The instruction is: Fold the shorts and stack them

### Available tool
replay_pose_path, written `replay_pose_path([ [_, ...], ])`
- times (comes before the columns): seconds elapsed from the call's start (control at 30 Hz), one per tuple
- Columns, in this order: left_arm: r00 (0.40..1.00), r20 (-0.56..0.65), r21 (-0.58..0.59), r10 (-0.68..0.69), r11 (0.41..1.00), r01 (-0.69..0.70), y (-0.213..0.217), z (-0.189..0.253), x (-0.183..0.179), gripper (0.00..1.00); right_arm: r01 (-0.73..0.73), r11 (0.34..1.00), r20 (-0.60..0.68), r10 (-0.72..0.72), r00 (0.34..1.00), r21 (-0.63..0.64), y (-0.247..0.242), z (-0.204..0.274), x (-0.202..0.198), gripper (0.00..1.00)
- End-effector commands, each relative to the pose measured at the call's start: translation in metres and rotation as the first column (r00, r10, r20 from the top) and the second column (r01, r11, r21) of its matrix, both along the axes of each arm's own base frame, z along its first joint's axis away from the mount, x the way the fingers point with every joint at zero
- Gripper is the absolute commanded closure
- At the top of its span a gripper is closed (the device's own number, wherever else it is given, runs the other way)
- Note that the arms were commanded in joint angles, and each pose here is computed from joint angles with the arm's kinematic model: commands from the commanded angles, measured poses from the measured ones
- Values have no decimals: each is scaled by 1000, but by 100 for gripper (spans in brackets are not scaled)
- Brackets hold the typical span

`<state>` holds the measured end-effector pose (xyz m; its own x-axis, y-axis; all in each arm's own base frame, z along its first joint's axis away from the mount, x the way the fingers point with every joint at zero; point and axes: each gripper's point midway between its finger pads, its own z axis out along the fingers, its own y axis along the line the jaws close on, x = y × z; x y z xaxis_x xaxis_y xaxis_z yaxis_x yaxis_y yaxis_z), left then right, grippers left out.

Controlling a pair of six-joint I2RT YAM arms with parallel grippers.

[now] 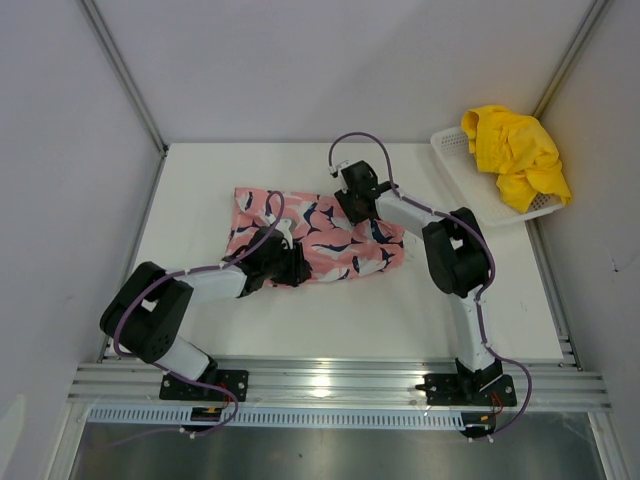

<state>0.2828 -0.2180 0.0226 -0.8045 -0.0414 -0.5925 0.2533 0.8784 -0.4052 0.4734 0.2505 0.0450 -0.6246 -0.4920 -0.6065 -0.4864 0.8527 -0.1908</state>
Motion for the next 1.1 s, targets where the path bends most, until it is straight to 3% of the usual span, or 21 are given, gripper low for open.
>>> replay_pose_path([
  [0.0,997,-74,66,-10,998,15,10,-15,-20,49,-46,999,15,46,999,2,7,15,-3,52],
  [0.13,997,-78,67,-11,998,16,10,-17,-21,49,-38,999,2,38,999,-30,3,6,-2,57],
  [0.23,997,-75,69,-10,997,15,11,-16,-21,49,-22,998,-1,22,1000,-55,-1,0,1,78],
  [0.33,997,-77,70,-10,997,15,11,-17,-21,49,-14,998,5,14,1000,-66,-2,-1,4,88],
  [0.37,997,-82,72,-9,997,15,12,-19,-23,49,-10,998,10,11,1000,-68,-2,0,6,97],
  [0.4,997,-83,72,-7,997,13,11,-19,-22,49,-6,997,17,8,1000,-71,-3,2,7,100],
  [0.73,994,-109,93,1,996,10,17,-32,-29,50,142,989,247,-127,961,-43,-15,60,45,100],
  [1.07,987,-160,102,2,995,15,18,-56,-36,53,206,978,258,-191,947,-35,-29,46,72,100],
])
